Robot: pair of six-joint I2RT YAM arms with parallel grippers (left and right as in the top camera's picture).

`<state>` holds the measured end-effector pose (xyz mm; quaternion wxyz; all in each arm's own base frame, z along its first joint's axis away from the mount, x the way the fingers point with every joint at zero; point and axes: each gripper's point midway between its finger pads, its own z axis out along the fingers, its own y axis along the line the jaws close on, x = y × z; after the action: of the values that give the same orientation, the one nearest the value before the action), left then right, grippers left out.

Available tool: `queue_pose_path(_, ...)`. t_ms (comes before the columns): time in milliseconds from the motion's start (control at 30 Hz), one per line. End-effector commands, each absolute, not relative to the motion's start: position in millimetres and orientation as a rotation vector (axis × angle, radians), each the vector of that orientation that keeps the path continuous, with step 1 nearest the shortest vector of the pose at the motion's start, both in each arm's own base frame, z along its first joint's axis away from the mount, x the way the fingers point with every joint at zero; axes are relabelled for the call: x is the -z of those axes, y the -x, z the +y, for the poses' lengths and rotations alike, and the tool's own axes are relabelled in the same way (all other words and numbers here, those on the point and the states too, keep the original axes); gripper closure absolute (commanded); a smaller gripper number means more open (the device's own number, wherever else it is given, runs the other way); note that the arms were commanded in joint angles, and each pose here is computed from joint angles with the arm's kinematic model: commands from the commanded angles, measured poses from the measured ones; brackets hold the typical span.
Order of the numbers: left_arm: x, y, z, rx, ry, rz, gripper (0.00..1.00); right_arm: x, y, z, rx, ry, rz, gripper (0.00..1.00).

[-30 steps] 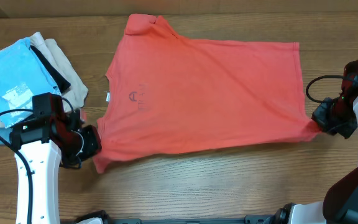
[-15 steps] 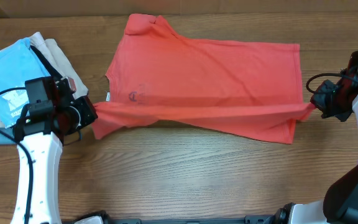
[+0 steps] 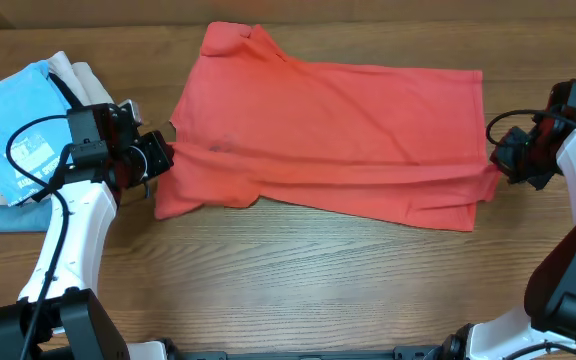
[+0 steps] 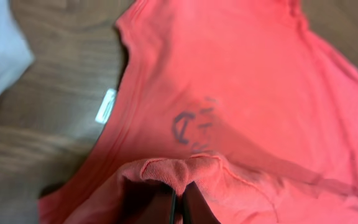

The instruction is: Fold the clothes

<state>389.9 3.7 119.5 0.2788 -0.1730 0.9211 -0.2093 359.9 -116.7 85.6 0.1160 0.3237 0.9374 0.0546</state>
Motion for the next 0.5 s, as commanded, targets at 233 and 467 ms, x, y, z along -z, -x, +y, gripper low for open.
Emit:
queue_pose_path(233,-119.0,-388.0,-9.8,0.615,0.437,2.483,0.96,-96.3,-396.6,-114.3,-0.261,-0.821,2.626,0.96)
queue_pose_path(467,-130.2,-385.1,-24.8,0.730,0.383,2.473,0.96,-106.4,-398.5,-99.1,-0.384,-0.794,2.618,0.96)
